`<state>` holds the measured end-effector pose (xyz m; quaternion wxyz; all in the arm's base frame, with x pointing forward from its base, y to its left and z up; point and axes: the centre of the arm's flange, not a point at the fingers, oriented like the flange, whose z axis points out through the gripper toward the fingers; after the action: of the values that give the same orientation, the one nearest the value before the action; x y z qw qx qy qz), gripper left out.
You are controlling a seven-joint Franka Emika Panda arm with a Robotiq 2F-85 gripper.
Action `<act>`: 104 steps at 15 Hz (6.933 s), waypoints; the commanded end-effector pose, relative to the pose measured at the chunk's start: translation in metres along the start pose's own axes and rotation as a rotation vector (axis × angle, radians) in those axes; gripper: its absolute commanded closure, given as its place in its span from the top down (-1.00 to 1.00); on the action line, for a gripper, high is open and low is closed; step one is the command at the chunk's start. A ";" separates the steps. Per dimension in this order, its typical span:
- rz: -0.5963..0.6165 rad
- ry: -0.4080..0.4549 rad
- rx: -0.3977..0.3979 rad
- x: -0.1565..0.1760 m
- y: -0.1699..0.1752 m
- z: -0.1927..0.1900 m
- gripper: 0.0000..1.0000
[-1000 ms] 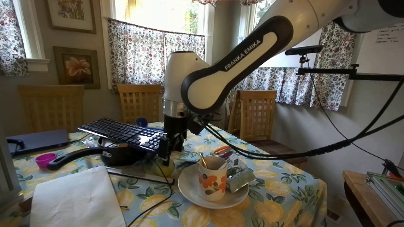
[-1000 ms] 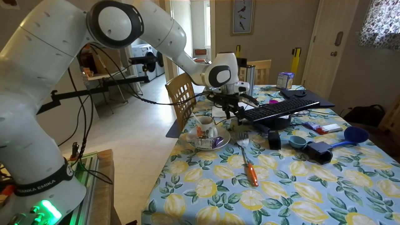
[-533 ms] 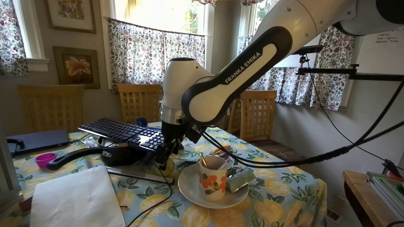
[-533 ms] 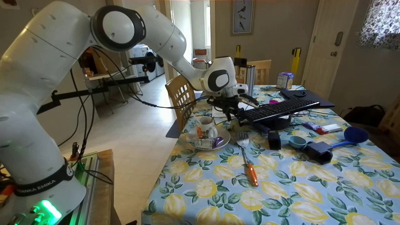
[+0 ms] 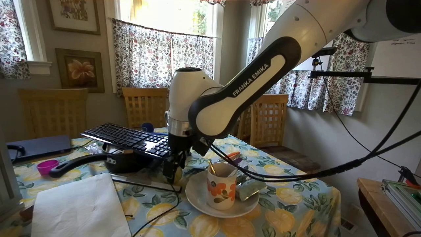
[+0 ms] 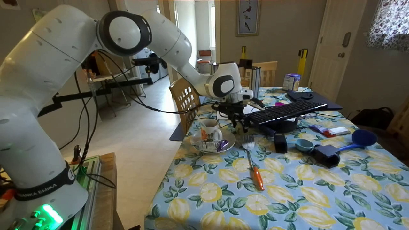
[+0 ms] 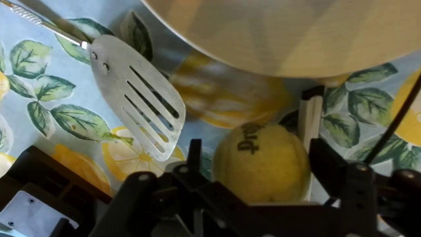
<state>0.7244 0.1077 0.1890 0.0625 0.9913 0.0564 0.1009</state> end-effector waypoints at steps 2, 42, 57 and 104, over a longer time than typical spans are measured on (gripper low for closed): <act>-0.008 0.023 -0.034 0.012 -0.008 0.010 -0.11; 0.394 -0.167 -0.055 -0.028 0.211 -0.031 -0.18; 0.228 -0.238 0.048 -0.003 0.245 0.021 0.96; 0.690 0.012 0.082 0.094 0.194 0.030 1.00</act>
<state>0.8120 -0.0742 0.2135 -0.0215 0.9544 -0.2752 0.1135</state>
